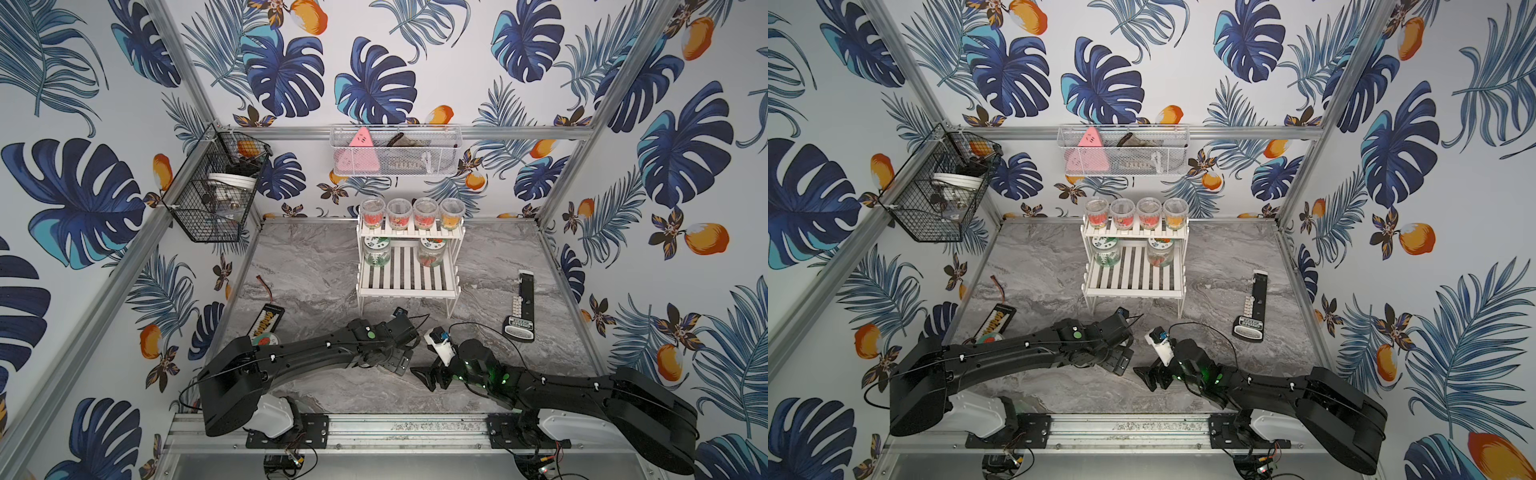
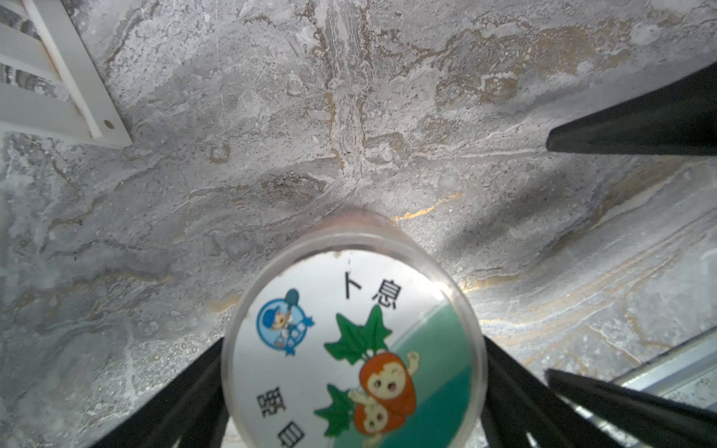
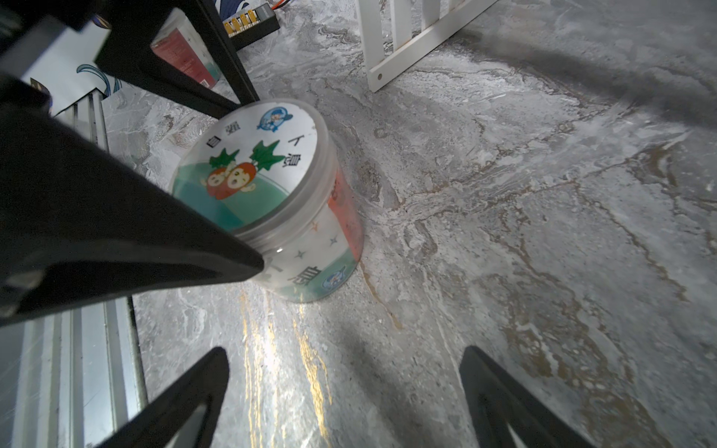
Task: Place the seed container on the shelf
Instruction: Pick up the seed jar at the center of the board.
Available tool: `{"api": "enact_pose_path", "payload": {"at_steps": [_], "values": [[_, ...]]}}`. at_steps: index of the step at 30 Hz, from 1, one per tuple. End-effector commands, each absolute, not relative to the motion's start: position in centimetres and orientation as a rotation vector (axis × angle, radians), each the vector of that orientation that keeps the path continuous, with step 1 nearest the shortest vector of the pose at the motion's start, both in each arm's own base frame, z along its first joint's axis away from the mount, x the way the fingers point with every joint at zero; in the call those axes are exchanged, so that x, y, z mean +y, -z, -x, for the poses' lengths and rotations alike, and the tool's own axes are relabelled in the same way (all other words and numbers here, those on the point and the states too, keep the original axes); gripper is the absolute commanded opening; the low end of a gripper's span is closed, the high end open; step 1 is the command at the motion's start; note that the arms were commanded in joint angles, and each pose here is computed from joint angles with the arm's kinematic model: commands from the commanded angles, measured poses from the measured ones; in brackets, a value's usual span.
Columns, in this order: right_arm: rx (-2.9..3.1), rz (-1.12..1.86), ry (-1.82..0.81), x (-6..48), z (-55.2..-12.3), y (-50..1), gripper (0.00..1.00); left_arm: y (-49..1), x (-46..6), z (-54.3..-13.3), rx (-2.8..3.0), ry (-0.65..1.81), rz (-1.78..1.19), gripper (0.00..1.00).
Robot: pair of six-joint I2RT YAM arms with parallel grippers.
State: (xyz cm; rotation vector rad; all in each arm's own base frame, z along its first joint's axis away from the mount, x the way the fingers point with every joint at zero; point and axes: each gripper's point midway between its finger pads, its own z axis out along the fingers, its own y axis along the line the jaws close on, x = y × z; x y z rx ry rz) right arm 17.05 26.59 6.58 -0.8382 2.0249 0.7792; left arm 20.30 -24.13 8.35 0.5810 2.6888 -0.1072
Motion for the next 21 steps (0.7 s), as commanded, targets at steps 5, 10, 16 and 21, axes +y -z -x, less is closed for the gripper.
{"api": "enact_pose_path", "payload": {"at_steps": [5,10,16,21], "values": [[1.935,0.864,-0.813,27.6,-17.2,-8.4,0.97,-11.3,-24.0,-20.6,2.67,0.128,-0.525,0.89],[1.819,0.91,-0.83,28.3,-17.2,-11.0,0.97,-14.5,-23.2,-20.8,2.717,0.097,-0.445,0.87],[1.663,0.922,-0.808,29.0,-17.8,-15.3,0.99,-17.6,-22.8,-21.2,2.776,0.175,-0.352,0.87],[1.591,0.94,-0.777,30.2,-18.8,-17.0,0.99,-20.2,-23.2,-21.7,2.797,0.238,-0.343,0.87]]}}
